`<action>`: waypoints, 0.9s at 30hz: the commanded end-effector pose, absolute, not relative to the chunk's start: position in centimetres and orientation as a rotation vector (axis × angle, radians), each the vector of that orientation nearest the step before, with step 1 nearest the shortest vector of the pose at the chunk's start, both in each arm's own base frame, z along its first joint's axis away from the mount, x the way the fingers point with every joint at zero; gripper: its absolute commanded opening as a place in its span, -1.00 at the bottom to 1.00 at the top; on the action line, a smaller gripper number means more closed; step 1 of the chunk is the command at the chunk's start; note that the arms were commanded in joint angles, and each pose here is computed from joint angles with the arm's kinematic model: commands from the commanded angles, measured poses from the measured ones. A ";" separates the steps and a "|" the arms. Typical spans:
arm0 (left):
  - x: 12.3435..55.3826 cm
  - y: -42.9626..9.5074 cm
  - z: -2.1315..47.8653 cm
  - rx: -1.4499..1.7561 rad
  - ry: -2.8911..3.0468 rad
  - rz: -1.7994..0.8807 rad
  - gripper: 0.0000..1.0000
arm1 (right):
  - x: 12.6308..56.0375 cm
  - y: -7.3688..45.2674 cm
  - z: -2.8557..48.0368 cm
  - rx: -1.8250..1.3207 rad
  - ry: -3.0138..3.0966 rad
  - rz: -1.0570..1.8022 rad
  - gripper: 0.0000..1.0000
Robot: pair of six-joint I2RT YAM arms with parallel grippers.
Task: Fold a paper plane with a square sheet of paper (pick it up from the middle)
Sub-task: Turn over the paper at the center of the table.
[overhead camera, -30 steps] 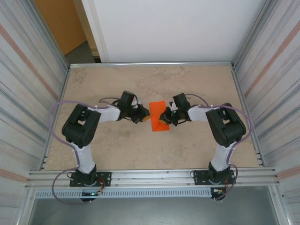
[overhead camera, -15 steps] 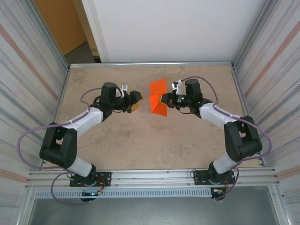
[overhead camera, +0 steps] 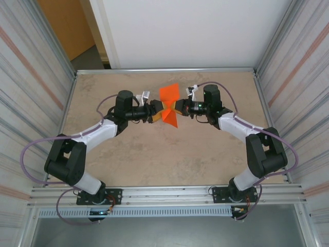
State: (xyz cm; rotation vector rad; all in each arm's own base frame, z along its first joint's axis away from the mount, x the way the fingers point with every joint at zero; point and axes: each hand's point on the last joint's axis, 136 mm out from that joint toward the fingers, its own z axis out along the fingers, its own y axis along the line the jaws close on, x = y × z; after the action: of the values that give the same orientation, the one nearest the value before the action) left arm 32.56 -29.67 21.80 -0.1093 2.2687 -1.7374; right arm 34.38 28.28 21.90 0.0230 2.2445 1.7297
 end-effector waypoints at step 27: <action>33.1 -28.6 21.4 -0.013 2.347 -1.545 -0.88 | 35.4 22.5 20.0 0.243 2.370 1.398 -0.11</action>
State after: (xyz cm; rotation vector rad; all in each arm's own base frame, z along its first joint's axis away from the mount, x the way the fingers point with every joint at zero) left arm 32.75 -29.52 21.93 -0.0378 2.2951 -1.6655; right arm 35.20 24.90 20.63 0.1839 2.3150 1.5778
